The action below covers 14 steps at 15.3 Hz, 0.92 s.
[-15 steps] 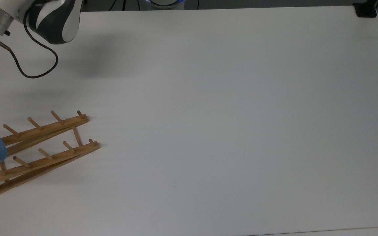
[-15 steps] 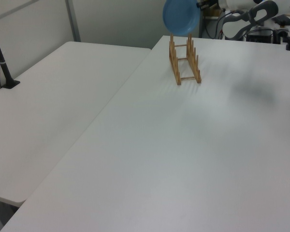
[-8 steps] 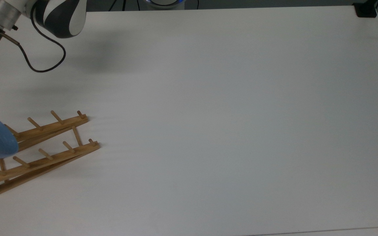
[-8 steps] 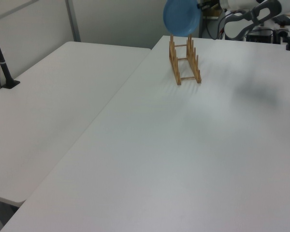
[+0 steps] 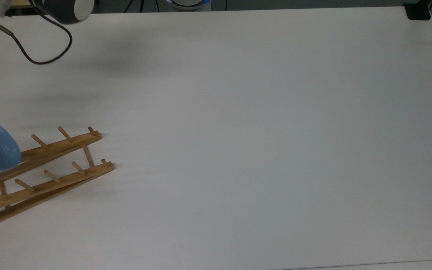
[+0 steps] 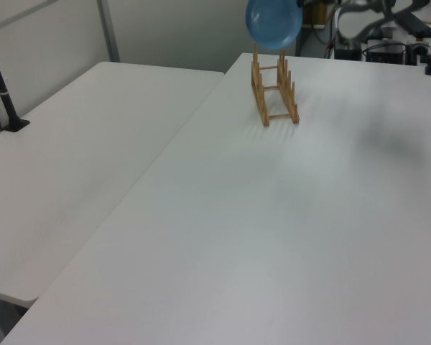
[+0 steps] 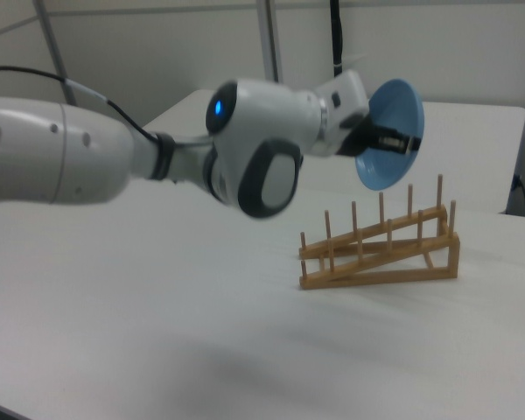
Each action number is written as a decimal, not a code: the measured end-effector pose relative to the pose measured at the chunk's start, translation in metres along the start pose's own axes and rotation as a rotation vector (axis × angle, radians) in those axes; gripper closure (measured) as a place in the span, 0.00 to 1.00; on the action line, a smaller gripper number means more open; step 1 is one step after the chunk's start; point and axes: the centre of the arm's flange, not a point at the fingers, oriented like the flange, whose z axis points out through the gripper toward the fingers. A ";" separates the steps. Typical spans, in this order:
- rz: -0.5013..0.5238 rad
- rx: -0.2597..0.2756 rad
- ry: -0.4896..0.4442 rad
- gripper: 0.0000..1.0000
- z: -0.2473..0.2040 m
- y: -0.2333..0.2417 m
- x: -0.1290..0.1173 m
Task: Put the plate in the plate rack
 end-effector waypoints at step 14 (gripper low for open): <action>0.061 -0.013 -0.446 0.95 -0.033 -0.022 0.043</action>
